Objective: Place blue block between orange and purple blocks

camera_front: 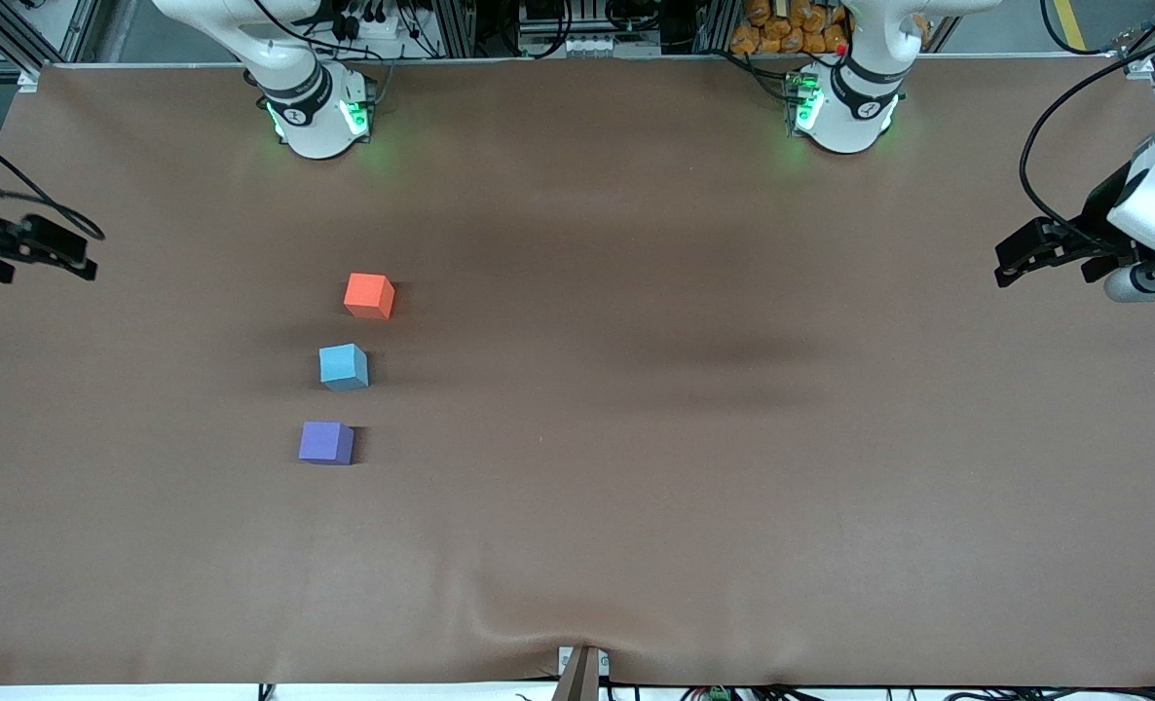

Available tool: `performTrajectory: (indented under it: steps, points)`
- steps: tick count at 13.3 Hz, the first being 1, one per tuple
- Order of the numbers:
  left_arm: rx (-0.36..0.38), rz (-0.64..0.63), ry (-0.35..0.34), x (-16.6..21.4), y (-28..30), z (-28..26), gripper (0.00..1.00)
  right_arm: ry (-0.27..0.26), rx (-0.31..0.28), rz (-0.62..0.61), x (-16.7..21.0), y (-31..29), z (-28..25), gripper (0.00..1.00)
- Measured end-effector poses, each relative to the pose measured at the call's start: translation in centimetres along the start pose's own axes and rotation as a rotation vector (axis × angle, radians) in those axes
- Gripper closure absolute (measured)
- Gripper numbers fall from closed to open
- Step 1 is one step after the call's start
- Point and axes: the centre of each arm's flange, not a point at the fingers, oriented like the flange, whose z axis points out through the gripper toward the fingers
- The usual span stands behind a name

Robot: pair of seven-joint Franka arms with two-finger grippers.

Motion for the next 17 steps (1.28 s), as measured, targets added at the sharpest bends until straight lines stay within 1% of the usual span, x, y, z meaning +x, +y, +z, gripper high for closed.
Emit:
performTrajectory:
  steps: [1, 4, 6, 8, 10, 12, 15, 17]
  points:
    - [0.0, 0.0, 0.0, 0.0, 0.0, 0.0, 0.0, 0.003, 0.0, -0.003, -0.3, 0.0, -0.4, 0.0]
    - [0.0, 0.0, 0.0, 0.0, 0.0, 0.0, 0.0, -0.035, 0.006, -0.005, -0.9, -0.3, -0.9, 0.0]
    - [0.0, 0.0, 0.0, 0.0, 0.0, 0.0, 0.0, -0.043, 0.007, 0.019, -1.2, -0.5, -1.9, 0.0]
    - [0.0, 0.0, 0.0, 0.0, 0.0, 0.0, 0.0, -0.071, 0.009, 0.039, -1.6, -0.6, -2.0, 0.0]
    - [0.0, 0.0, 0.0, 0.0, 0.0, 0.0, 0.0, -0.082, 0.011, 0.042, -1.7, -0.5, -2.0, 0.0]
    - [0.0, 0.0, 0.004, 0.0, 0.0, -0.2, 0.0, -0.07, 0.012, 0.045, -2.3, -0.4, -2.7, 0.0]
    - [-0.003, -0.002, 0.022, 0.1, -0.1, -1.0, 0.0, -0.038, 0.013, 0.048, -4.1, -0.1, -4.0, 0.0]
    - [-0.004, -0.011, 0.039, 0.3, -0.6, -1.9, 0.0, -0.011, 0.008, 0.032, -4.5, 1.7, -4.1, 0.0]
